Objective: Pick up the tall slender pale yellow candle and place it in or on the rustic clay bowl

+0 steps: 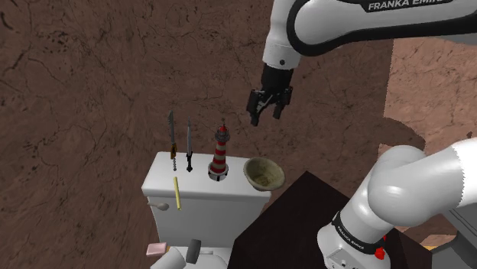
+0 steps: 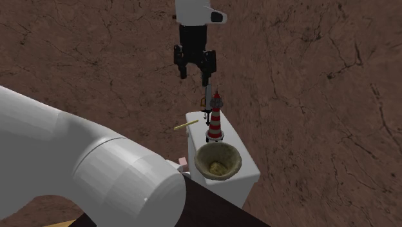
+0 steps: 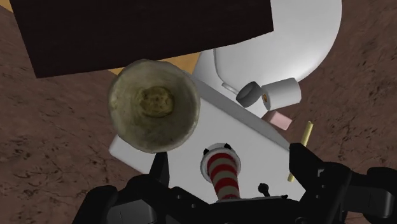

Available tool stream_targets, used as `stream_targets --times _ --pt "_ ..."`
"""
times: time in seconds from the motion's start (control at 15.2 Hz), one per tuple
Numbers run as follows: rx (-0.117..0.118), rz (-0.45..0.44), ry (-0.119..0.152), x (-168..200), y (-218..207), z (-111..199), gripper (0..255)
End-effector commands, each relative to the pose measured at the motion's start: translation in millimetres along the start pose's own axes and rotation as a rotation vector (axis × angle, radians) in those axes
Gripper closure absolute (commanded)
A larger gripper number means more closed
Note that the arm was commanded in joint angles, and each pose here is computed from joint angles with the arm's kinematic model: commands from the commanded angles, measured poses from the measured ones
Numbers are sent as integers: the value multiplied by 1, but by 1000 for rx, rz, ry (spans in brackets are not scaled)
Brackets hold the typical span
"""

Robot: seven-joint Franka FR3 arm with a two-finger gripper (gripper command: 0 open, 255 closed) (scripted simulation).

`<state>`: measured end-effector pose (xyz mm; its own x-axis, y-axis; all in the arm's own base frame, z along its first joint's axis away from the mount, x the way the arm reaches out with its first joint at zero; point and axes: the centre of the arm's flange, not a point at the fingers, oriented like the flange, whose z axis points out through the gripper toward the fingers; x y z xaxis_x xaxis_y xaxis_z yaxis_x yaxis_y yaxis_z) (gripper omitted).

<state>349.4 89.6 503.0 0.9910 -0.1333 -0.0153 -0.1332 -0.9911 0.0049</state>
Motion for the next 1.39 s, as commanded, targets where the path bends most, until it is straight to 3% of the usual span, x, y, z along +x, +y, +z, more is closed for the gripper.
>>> stream_targets --times 0.0,1.32 --pt "-7 20 1 11 -17 19 0" --pt "-89 204 -3 119 -177 211 0"
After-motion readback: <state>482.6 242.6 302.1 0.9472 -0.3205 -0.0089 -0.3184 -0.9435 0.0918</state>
